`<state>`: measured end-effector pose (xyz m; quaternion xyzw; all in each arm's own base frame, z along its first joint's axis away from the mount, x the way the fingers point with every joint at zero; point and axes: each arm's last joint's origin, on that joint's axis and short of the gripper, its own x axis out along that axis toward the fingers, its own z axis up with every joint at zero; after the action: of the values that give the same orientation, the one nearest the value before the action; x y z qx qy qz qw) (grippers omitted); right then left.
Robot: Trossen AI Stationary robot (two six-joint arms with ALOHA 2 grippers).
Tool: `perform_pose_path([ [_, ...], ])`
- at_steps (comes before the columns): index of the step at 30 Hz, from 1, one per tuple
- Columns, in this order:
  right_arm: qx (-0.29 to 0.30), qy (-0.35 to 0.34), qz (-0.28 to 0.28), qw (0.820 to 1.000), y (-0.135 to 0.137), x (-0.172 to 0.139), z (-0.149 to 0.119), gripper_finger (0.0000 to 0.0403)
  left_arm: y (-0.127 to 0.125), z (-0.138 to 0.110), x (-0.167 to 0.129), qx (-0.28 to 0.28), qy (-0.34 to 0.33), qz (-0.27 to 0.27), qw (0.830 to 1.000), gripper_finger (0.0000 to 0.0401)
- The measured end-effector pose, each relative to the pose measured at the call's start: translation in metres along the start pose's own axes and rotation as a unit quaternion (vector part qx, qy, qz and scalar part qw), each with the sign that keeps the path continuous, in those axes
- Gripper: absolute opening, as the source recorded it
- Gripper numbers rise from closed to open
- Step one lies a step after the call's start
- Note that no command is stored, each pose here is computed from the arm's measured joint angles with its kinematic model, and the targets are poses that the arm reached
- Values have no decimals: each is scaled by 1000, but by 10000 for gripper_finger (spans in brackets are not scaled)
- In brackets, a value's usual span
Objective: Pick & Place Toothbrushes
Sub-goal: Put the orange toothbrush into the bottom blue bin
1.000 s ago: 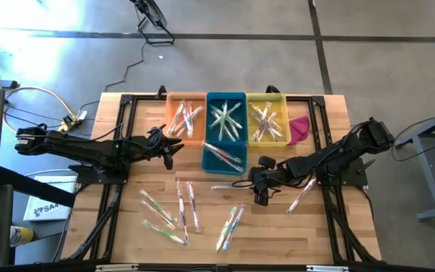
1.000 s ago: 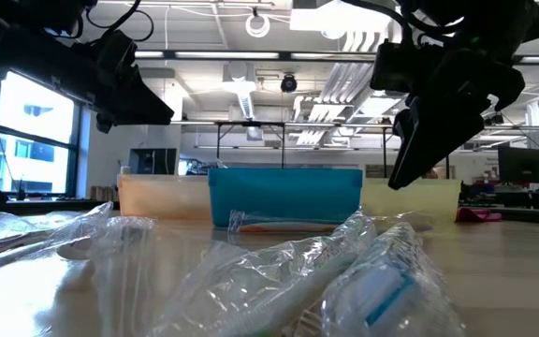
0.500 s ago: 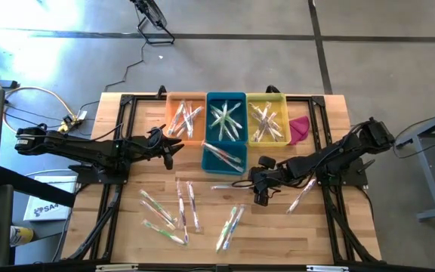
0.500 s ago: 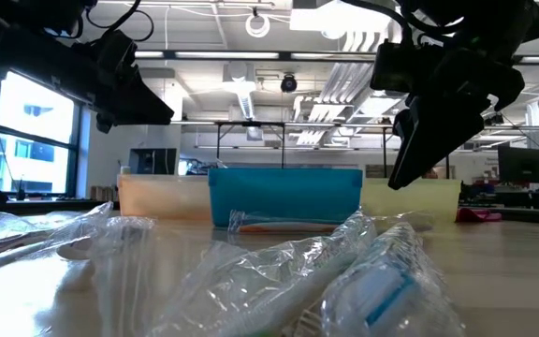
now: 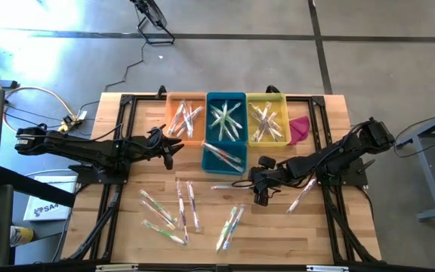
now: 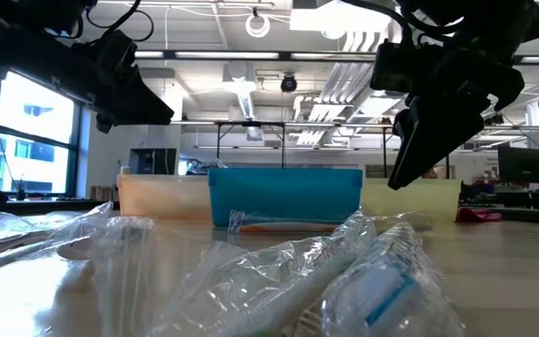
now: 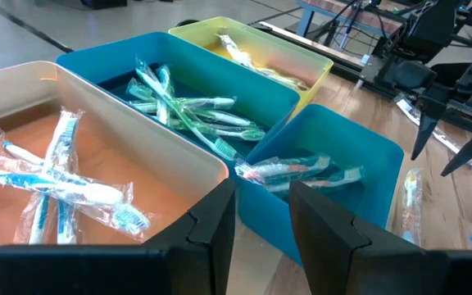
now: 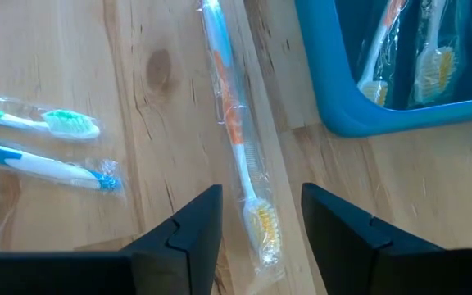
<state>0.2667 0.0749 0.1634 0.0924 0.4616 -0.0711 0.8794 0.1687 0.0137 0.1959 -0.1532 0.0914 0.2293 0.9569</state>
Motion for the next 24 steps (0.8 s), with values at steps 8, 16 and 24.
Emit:
perform_pose_path([
  [8,0,2,-1,1000,0,2,0,160,0,0,0,0,0,0,1000,113],
  [16,-12,36,-17,999,2,33,-11,160,0,0,0,0,0,0,1000,113],
  [24,-16,51,-22,998,3,45,-16,160,0,0,0,0,0,0,1000,113],
])
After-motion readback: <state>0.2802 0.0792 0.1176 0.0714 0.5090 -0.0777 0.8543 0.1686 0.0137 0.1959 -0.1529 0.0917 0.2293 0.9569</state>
